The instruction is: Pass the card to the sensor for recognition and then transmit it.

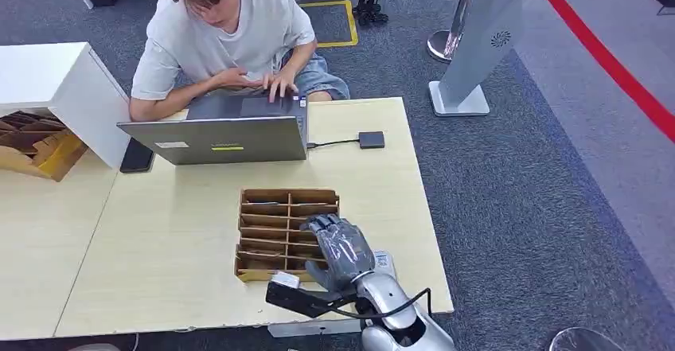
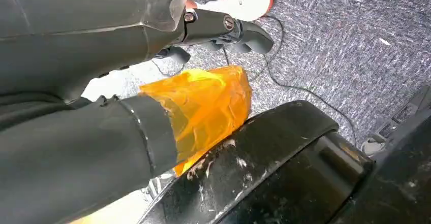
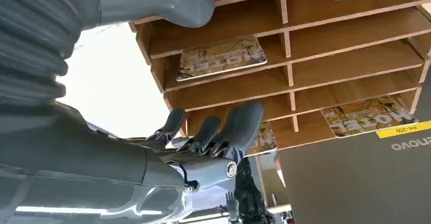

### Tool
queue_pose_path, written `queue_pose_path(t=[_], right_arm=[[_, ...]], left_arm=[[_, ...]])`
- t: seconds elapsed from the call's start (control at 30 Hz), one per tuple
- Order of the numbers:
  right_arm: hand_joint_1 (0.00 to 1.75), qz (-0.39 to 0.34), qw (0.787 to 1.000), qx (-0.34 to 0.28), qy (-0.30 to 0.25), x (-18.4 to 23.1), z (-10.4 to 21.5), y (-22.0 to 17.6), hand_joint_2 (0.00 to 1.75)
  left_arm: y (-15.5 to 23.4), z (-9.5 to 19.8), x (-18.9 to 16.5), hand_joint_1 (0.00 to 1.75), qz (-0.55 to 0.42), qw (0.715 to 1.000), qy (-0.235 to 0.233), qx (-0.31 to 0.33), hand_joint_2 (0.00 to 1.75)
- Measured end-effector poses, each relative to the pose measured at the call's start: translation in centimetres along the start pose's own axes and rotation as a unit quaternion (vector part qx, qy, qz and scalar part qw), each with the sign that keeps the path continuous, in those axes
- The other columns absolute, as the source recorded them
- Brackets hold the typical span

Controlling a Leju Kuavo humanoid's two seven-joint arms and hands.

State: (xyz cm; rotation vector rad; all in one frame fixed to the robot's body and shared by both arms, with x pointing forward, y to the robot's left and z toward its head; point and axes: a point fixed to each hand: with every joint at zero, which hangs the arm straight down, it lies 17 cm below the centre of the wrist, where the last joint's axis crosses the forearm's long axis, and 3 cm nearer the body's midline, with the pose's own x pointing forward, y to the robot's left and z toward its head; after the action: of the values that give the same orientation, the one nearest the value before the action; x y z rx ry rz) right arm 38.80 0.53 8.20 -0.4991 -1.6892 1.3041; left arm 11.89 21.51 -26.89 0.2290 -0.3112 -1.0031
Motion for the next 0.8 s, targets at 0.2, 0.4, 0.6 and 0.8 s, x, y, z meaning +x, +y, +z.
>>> queue_pose_path(t=[0.2, 0.4, 0.6, 0.8], right_arm=[[0.59, 0.002, 1.0, 0.001, 0.002, -0.05, -0.27, 0.02, 1.75], [0.61, 0.004, 1.0, 0.005, 0.006, -0.19, -0.35, 0.34, 1.75], [0.59, 0.007, 1.0, 0.011, 0.012, -0.62, -0.34, 0.74, 1.75], [0.59, 0.008, 1.0, 0.015, 0.013, -0.76, -0.42, 0.86, 1.75]], left_arm=[[0.0, 0.0, -0.01, 0.0, 0.001, 1.0, 0.0, 0.0, 0.0], [-0.05, 0.01, 0.02, 0.0, 0.0, 1.0, 0.0, -0.001, 0.0], [-0.03, 0.01, 0.04, 0.0, 0.0, 1.0, 0.0, -0.001, 0.0], [-0.03, 0.0, 0.06, 0.0, -0.001, 1.0, -0.001, -0.001, 0.0]])
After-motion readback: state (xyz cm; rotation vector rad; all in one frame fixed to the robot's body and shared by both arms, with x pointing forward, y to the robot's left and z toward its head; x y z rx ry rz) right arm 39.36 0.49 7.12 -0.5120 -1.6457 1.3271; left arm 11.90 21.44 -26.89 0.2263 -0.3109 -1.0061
